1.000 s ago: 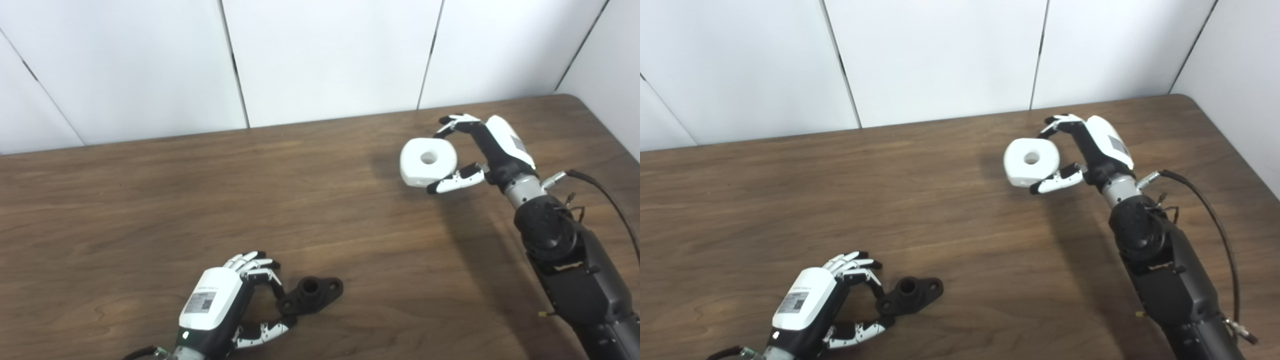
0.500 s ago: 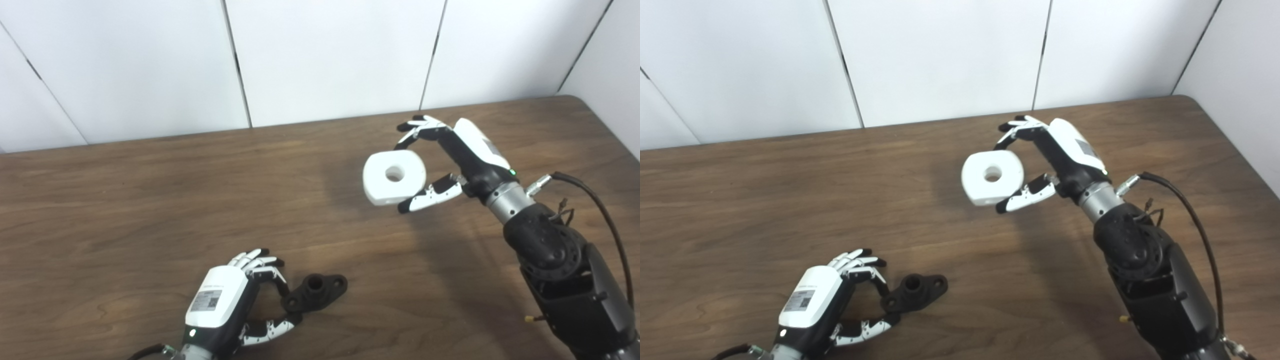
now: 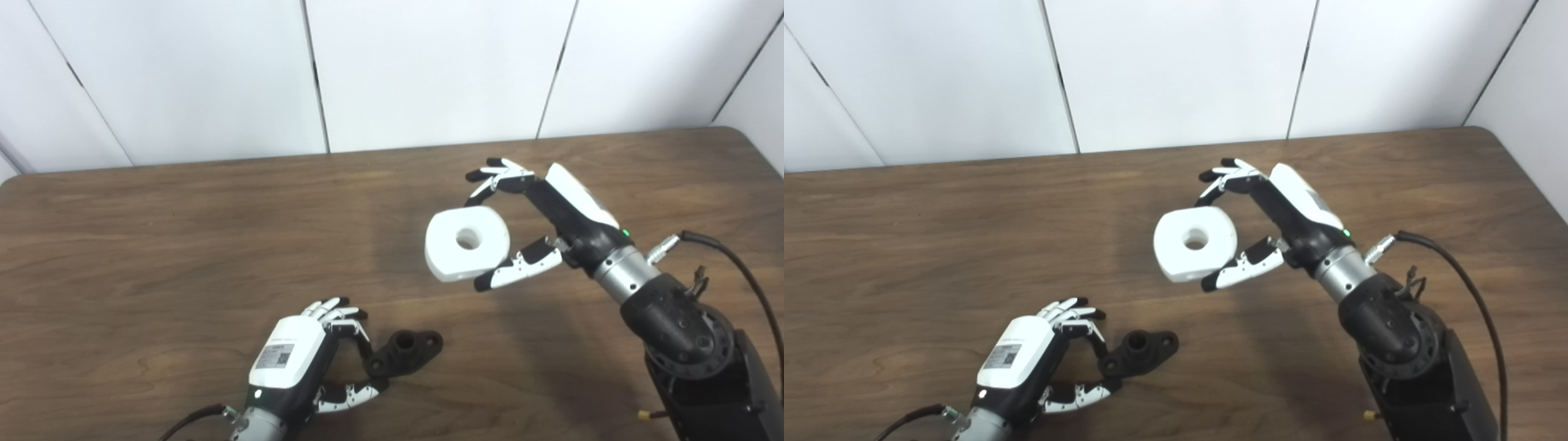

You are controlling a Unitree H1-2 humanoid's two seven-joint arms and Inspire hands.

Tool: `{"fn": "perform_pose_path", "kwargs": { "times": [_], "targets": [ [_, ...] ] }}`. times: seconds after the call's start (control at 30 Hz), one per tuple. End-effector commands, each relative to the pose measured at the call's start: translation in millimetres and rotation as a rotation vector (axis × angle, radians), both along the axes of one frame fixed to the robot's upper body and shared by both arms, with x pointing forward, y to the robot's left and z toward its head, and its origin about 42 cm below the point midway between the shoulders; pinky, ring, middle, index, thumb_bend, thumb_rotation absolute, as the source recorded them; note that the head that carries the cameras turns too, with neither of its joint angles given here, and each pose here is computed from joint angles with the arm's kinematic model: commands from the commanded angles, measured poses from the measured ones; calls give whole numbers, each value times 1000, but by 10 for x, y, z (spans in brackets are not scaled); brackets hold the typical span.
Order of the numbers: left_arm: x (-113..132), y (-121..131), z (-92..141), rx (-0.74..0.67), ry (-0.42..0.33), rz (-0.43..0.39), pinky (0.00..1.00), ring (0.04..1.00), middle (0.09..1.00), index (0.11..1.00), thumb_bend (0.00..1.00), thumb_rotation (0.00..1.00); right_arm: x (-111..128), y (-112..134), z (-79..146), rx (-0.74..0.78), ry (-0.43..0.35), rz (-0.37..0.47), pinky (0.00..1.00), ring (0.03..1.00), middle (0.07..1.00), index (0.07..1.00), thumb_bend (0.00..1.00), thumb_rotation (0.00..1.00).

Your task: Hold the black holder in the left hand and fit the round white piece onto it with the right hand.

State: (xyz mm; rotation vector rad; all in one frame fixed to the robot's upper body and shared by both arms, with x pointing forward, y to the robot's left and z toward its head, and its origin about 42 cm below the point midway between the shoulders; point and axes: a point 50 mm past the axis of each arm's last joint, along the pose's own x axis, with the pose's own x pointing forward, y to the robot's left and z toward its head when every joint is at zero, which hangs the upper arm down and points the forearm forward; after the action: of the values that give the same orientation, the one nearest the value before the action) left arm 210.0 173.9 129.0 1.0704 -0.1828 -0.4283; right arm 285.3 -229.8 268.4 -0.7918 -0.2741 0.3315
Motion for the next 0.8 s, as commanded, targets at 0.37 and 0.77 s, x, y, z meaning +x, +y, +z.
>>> {"fn": "perform_pose_path", "kwargs": {
  "times": [0.37,0.77],
  "targets": [
    [-68,-61,-246,72,141,-26,904,907,802,489,516,46,-70,139,61,66,49,57,898,929,822,483,519,145],
    [-60,-69,-236,77,140,-31,908,910,801,490,516,46,-95,245,-58,73,114,87,908,909,815,482,520,146]
  ]
}}
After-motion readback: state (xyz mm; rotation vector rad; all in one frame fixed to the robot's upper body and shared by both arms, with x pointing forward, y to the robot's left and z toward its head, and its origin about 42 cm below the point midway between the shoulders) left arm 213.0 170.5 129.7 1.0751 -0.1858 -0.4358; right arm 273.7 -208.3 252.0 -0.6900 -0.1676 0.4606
